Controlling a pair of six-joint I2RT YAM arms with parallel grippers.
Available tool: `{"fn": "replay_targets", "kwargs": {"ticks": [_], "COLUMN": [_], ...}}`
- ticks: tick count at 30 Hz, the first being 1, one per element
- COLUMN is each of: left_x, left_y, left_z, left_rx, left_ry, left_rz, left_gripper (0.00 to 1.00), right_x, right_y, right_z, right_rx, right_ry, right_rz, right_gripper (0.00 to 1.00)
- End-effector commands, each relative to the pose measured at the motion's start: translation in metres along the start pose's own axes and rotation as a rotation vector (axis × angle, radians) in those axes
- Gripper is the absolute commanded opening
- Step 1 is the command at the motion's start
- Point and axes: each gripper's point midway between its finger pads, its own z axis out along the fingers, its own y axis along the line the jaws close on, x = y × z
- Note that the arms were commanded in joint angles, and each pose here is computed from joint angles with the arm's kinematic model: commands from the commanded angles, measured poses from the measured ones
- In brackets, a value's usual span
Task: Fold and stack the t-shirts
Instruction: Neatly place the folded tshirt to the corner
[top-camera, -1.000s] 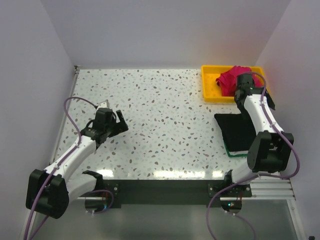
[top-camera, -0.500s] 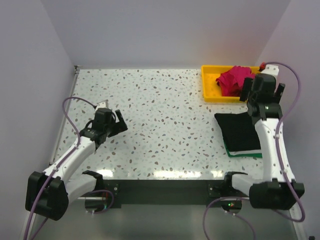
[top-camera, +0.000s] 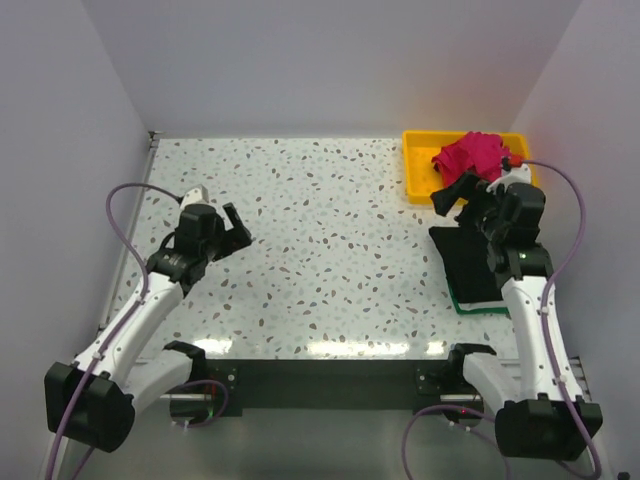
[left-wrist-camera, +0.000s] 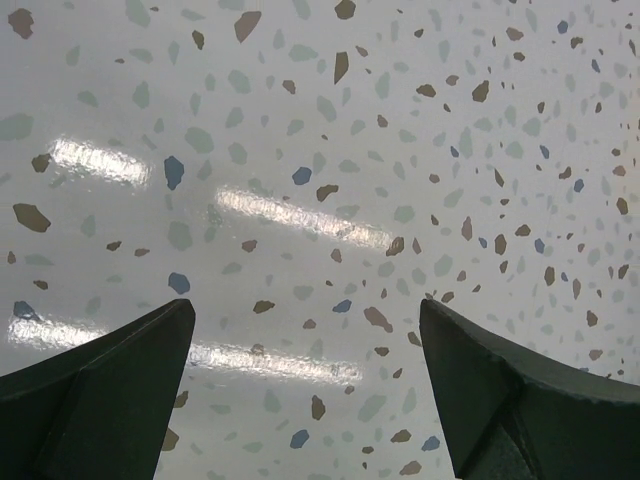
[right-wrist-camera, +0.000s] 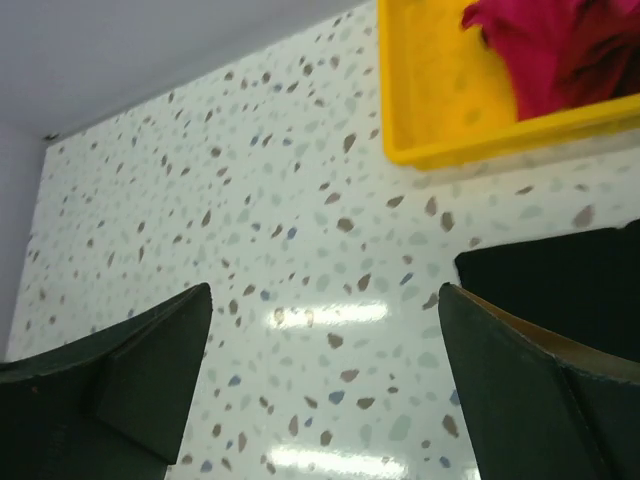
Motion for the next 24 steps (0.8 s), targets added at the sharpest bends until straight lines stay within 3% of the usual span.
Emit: {"fn": "replay_targets", "kwargs": {"ticks": [1, 10, 24], "left_x": [-0.025, -0.027, -0.044], "left_y": [0.0, 0.007, 0.017], "left_z": [-0.018, -0.034, -0.058], "left_rx": [-0.02, -0.004, -0.024], "left_ry": [-0.078, -0.138, -0.246], "left_rz": [-0.035, -0.073, -0.134], "left_gripper": [1.0, 1.0, 1.0], "right_x": [0.047, 0.108, 0.102], "right_y": [0.03, 0.017, 0.019], "right_z": [0.004, 0.01, -0.001], "right_rx": [-0.243, -0.321, -0.337], "right_ry": [0.141, 0.22, 0.167], "right_rz": [0.073, 0.08, 0.027], "right_gripper": [0.99, 0.99, 0.99]}}
